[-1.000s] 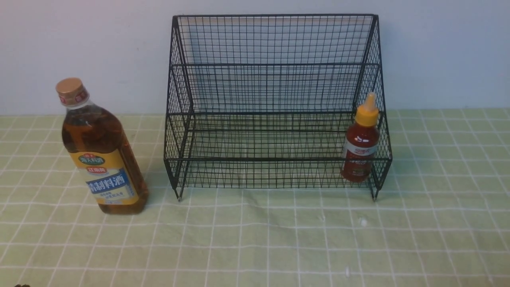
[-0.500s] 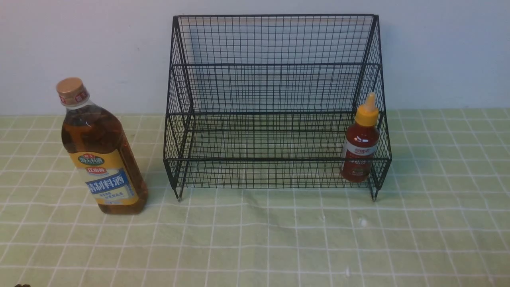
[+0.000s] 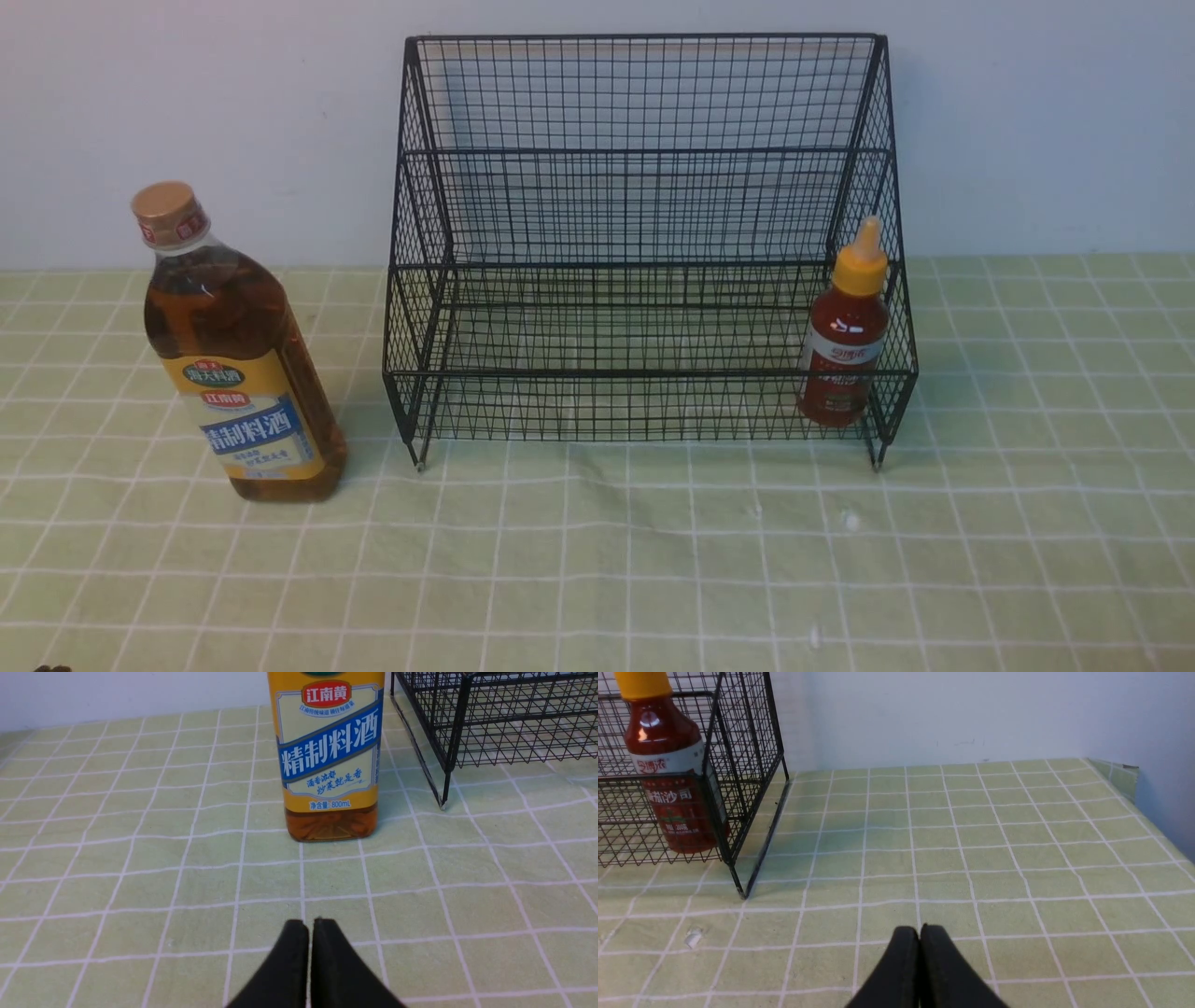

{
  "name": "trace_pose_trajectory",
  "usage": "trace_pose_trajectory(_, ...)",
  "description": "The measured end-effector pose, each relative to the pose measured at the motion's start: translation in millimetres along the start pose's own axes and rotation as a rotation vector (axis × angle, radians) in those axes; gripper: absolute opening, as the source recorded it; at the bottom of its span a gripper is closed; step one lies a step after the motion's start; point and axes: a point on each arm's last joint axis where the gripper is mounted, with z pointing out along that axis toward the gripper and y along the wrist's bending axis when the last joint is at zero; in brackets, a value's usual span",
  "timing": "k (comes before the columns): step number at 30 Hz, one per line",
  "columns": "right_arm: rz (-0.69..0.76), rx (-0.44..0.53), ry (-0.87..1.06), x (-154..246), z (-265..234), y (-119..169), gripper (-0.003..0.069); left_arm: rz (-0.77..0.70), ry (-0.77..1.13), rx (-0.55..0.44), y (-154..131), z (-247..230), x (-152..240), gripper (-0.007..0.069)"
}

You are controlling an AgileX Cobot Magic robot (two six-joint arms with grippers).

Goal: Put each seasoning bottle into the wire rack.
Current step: Use the left arm to grab the condiment bottle closest to it

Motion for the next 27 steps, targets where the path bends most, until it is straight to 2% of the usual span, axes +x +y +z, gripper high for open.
trace_pose_trajectory(14,0.000,0.000,0.000,0.0,0.0,0.0,-0.0015,0.047,-0.049,-0.011,0.9,0.5,-3.3,-0.0006)
trace_pose_trajectory(19,0.000,0.000,0.000,0.0,0.0,0.0,-0.0015,0.016,-0.283,0.008,-0.9,-3.0,-24.2,-0.0006)
trace_pose_trajectory(27,0.000,0.000,0.000,0.0,0.0,0.0,-0.0015,-0.036,-0.769,0.045,-2.5,-25.1,-62.1,-0.0006)
